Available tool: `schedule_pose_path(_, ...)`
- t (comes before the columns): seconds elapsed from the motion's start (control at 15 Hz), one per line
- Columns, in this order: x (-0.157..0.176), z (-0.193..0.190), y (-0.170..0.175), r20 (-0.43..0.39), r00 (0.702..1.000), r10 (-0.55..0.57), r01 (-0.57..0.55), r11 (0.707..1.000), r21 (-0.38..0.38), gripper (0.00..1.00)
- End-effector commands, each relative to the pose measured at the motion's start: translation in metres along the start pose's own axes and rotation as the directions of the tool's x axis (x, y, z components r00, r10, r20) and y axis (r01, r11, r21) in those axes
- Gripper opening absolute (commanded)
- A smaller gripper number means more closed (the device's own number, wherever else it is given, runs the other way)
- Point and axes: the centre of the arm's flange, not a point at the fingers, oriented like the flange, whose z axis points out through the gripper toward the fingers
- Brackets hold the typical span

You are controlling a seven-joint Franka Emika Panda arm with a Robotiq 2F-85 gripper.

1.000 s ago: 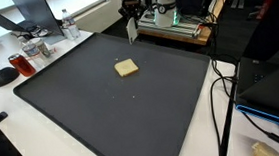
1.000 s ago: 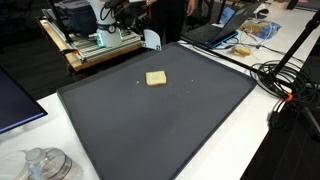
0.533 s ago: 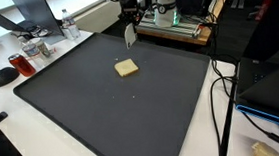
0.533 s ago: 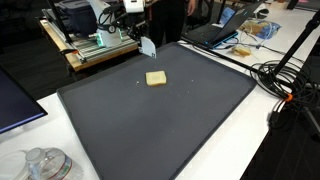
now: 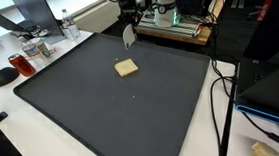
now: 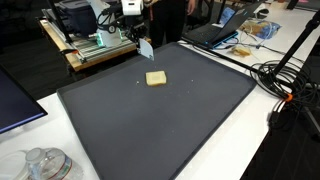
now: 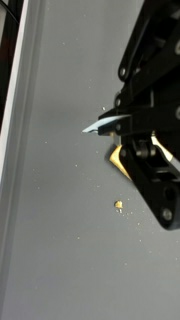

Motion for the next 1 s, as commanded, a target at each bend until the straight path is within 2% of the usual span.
schedule_pose_path(0.0, 0.005, 0.001, -0.003, -0.003, 0.998, 0.055, -0.055, 0.998, 0.012, 0.01)
schedule_pose_path(0.07, 0.008, 0.002, -0.007, 0.02, 0.995, 0.101, -0.101, 0.994, 0.029, 0.01)
schedule_pose_path(0.27, 0.01, 0.011, -0.017, 0.031, 0.966, 0.257, -0.257, 0.966, 0.003, 0.01)
schedule_pose_path(0.53, 0.017, 0.016, -0.029, 0.0, 0.893, 0.449, -0.449, 0.893, -0.02, 0.01)
schedule_pose_path(0.73, 0.027, 0.019, -0.031, -0.021, 0.84, 0.542, -0.542, 0.84, -0.03, 0.01)
schedule_pose_path(0.93, 0.04, 0.024, -0.035, -0.024, 0.802, 0.597, -0.597, 0.8, -0.049, 0.01)
